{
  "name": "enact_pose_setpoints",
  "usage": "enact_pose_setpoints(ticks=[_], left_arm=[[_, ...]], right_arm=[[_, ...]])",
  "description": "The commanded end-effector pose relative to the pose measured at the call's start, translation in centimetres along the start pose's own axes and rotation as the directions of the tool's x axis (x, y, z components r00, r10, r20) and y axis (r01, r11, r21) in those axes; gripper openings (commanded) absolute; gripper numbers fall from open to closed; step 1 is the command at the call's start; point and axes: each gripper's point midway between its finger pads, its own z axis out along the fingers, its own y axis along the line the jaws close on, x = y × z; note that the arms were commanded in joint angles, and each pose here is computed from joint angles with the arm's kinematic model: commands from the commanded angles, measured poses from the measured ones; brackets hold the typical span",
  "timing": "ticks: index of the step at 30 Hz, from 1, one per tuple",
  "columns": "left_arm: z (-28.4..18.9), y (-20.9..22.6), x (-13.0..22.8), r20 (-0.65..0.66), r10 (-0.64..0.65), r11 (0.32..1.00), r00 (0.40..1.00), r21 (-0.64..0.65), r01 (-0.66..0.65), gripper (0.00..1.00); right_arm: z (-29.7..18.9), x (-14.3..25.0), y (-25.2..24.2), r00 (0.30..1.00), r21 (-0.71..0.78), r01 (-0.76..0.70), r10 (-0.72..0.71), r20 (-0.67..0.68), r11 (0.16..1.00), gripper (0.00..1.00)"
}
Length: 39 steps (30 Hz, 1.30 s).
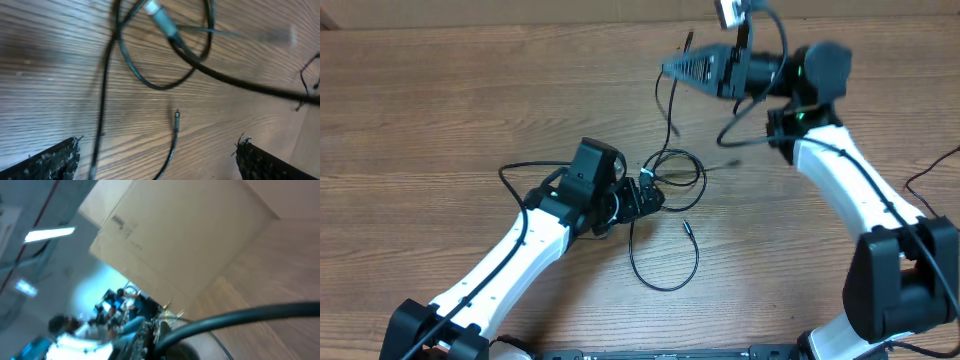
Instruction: Untangle cables
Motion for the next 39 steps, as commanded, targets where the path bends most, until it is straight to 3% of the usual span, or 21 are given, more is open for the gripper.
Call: enact_pose_setpoints(ticks=[1, 7, 13, 20, 25, 29, 33, 39], left_arm=[[0.3, -0.5, 0.2, 0.024, 0.019, 1.0, 1.0, -0.005, -0.019, 1.0], [0.4, -0.2, 0.2, 0.046, 0.031, 0.999, 0.998, -0.04, -0.029, 1.0], [0.3, 0.9, -0.6, 0.093, 0.032, 0.995, 0.995, -0.101, -0.022, 1.0], [0.3, 1.0, -0.7, 0.098, 0.033, 0.994, 0.995, -0.104, -0.022, 1.0], [0.3, 1.0, -0.7, 0.101, 0.033, 0.994, 0.994, -0.109, -0.022, 0.99], [0.3, 1.0, -0.7, 0.101, 0.033, 0.994, 0.994, -0.109, -0.022, 0.99], [0.2, 1.1, -0.8, 0.103, 0.033, 0.994, 0.994, -0.11, -0.022, 1.0], [0.2, 1.4, -1.1, 0.124, 0.036, 0.991, 0.992, -0.129, -0.019, 0.99]], right_arm=[[0.3, -4.2, 1.6, 0.985, 0.089, 0.153, -0.159, 0.067, 0.984, 0.04], [-1.0, -8.9, -0.4, 0.969, 0.399, 0.093, -0.176, 0.176, 0.912, 0.04], [-4.8, -14.2, 1.2, 0.891, 0.698, 0.133, -0.393, 0.227, 0.704, 0.04], [-7.8, -18.6, 8.0, 0.794, 0.733, 0.19, -0.541, 0.277, 0.654, 0.04], [-13.2, -21.5, 8.6, 0.705, 0.834, 0.095, -0.628, 0.329, 0.544, 0.04], [-20.6, -22.7, 6.6, 0.637, 0.927, -0.126, -0.687, 0.349, 0.354, 0.04], [-26.4, -22.4, 4.9, 0.631, 0.961, -0.246, -0.733, 0.256, 0.123, 0.04], [-28.0, -22.6, 5.8, 0.654, 0.987, -0.133, -0.756, 0.02, -0.089, 0.04]])
